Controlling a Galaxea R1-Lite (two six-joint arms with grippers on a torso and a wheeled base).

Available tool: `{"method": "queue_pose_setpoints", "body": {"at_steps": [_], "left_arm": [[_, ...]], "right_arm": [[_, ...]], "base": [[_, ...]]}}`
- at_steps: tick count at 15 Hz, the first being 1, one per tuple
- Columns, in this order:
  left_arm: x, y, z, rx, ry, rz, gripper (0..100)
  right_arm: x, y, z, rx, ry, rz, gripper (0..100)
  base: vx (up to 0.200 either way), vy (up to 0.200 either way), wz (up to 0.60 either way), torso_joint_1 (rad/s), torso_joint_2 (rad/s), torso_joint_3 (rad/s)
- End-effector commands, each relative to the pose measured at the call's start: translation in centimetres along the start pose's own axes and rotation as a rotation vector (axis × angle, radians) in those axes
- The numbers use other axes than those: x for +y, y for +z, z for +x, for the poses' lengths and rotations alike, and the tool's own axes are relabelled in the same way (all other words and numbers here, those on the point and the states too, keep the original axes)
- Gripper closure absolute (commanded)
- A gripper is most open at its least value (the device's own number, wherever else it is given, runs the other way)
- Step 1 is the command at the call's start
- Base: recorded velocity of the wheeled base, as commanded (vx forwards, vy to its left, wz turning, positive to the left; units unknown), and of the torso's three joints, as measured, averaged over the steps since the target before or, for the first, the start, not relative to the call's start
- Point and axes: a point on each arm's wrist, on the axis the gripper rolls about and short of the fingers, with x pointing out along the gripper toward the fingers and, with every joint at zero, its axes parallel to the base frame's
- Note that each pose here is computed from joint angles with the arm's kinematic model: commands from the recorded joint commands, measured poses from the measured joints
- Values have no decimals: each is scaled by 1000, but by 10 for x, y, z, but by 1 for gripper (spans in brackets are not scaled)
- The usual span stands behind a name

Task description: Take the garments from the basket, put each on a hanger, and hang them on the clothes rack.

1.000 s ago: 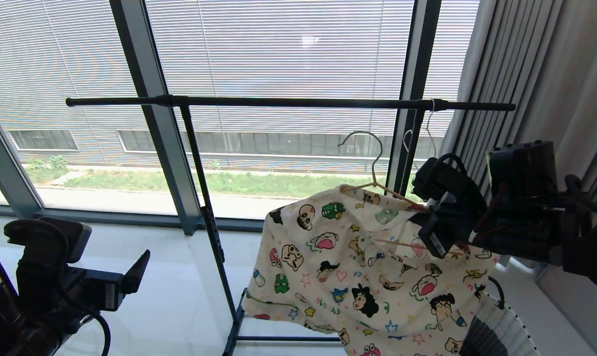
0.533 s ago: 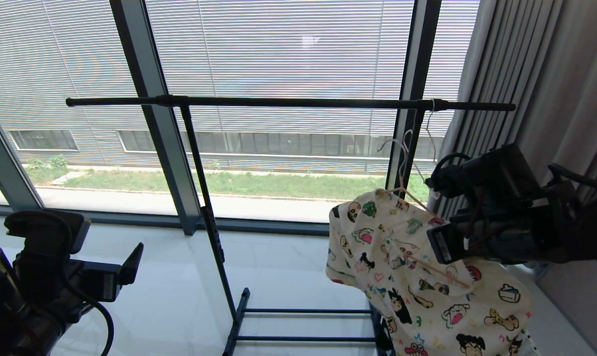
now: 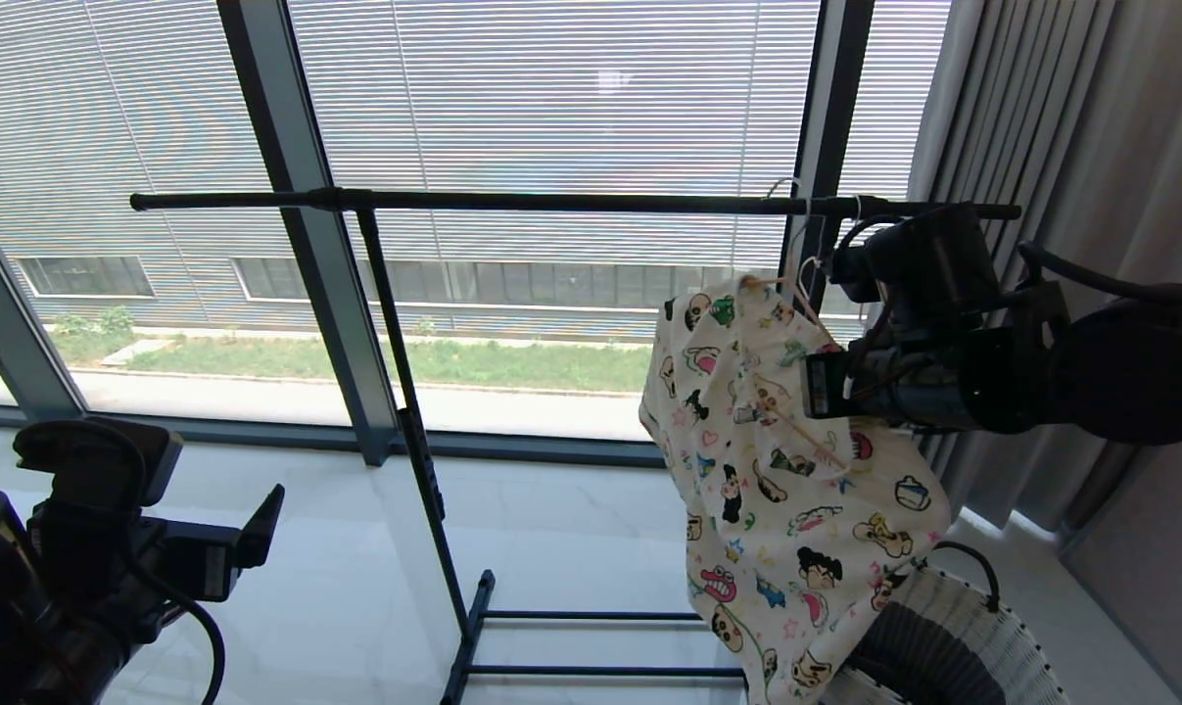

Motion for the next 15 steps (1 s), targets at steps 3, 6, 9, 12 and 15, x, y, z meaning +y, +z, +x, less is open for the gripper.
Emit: {"method": "queue_pose_setpoints", "body": {"at_steps": [3,6,9,12,15], "left_arm": [[-1,-1,0,3,-3,3,0],[-1,-1,-1,5,-3,3,0],[-1,-2,-1,8,-6,11,0],[-1,-3,-1,10,-9,13,0],[-2,-6,-3,22,-13,17,0]], "right_arm": [[2,13,7,-41,-19,20,100],[-7,20,9,-56,-49,36,100],[-9,20,10,-59,-63,37,100],[-8,16,15,-43,-76,30,100],[-7,13,20,-31,-100,10,100]], "base": [[200,0,0,-3,1,4],[200,0,0,12,1,-2],[200,0,0,7,4,4],[200,0,0,-1,4,1],[133,0,0,3,3,3]]}}
